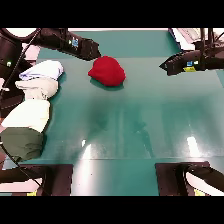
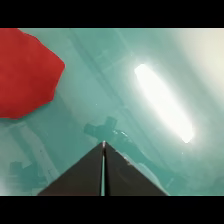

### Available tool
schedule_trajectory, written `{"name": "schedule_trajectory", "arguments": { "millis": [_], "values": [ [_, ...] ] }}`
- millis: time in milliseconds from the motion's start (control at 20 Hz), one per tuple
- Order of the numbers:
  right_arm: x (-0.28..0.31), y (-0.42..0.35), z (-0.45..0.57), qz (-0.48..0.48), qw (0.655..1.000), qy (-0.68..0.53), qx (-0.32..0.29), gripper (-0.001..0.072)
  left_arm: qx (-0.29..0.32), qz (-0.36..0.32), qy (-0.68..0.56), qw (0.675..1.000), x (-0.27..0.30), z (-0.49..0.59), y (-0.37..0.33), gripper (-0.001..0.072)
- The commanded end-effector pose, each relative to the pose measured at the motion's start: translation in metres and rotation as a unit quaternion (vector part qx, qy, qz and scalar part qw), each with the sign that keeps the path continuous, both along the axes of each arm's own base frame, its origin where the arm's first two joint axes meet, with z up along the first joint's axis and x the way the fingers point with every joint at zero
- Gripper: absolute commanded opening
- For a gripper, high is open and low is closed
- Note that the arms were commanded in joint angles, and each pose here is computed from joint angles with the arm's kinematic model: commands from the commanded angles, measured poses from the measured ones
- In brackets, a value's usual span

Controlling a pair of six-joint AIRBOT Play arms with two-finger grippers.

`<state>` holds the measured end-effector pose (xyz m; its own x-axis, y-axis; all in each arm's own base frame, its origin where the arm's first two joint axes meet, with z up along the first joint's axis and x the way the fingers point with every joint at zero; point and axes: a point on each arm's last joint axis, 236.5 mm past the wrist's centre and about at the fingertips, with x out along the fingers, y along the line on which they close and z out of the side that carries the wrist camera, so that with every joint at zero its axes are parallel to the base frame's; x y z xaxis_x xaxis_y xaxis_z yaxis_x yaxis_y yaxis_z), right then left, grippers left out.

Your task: Fold the shirts.

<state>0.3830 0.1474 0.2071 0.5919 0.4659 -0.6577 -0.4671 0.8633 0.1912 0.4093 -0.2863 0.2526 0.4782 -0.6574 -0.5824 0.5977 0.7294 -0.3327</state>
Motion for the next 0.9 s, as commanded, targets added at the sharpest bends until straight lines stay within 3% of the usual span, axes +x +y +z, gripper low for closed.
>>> {"name": "schedule_trajectory", "arguments": {
  "millis": [0, 600, 650, 750, 850],
  "values": [
    [0.0, 0.0, 0.001, 0.0, 1.0, -0.001, 0.0, 0.0016, 0.0, 0.0, 0.0, 1.0, 0.0, 0.0, 0.0, 0.0026],
    [0.0, 0.0, 0.001, 0.0, 1.0, -0.001, 0.0, 0.0016, -0.017, 0.015, -0.031, 0.999, 0.013, 0.012, -0.001, 0.0027],
    [0.0, 0.0, 0.001, 0.0, 1.0, -0.001, 0.001, 0.0016, -0.011, 0.025, -0.061, 0.998, 0.025, 0.017, 0.003, 0.0057],
    [0.0, 0.0, 0.001, 0.0, 1.0, -0.001, 0.001, 0.0016, 0.011, 0.079, -0.107, 0.991, 0.06, 0.017, 0.02, 0.0658],
    [0.0, 0.0, 0.001, 0.0, 1.0, -0.001, 0.001, 0.0016, 0.04, 0.127, -0.119, 0.984, 0.094, -0.004, 0.038, 0.0685]
  ]
}}
